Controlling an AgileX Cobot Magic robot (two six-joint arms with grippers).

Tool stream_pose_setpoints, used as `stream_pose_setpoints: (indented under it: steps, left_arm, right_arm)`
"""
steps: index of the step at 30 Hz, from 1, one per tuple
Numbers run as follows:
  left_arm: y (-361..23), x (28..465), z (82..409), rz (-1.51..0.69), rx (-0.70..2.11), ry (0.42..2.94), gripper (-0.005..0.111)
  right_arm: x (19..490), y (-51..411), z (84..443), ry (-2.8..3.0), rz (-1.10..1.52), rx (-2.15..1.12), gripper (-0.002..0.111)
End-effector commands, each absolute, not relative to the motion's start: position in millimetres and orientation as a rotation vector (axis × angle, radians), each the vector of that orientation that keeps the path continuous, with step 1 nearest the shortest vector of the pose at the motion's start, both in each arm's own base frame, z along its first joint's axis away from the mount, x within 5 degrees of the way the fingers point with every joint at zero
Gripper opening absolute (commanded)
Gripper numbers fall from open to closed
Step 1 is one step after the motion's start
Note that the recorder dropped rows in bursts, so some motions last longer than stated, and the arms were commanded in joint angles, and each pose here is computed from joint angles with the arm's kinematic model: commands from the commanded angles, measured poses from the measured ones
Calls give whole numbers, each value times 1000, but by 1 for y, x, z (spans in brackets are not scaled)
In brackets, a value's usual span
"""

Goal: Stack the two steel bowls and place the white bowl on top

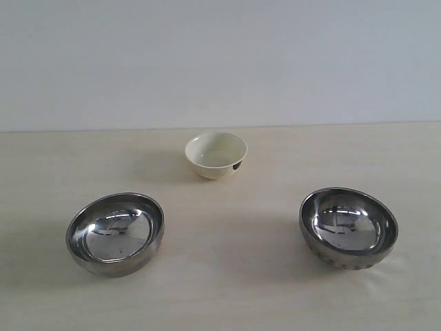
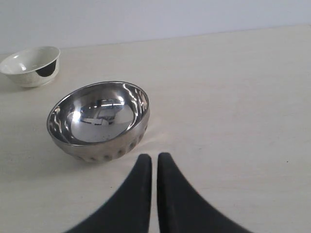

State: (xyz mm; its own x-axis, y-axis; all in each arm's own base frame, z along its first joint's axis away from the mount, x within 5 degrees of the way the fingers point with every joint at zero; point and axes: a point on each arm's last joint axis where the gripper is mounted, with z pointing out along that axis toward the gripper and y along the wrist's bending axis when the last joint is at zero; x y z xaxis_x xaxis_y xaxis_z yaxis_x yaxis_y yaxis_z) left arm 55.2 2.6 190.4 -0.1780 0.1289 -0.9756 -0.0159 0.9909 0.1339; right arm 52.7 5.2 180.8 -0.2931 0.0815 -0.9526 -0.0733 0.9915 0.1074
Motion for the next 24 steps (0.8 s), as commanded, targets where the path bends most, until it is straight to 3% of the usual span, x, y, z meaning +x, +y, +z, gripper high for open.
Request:
stream_pose_setpoints:
  steps: [1, 7, 14, 24]
  left_arm:
    - [3, 55, 190, 118, 69, 1739, 4]
    - [3, 55, 190, 118, 69, 1739, 4]
    - [3, 55, 190, 118, 69, 1739, 4]
    - [3, 55, 190, 118, 69, 1739, 4]
  right_arm:
    - [53, 5, 180, 1853, 139, 7, 0]
    - [53, 5, 180, 1857, 194, 65, 0]
    - [51, 17, 182, 1792, 830, 684, 0]
    - [51, 17, 182, 1791, 838, 692, 0]
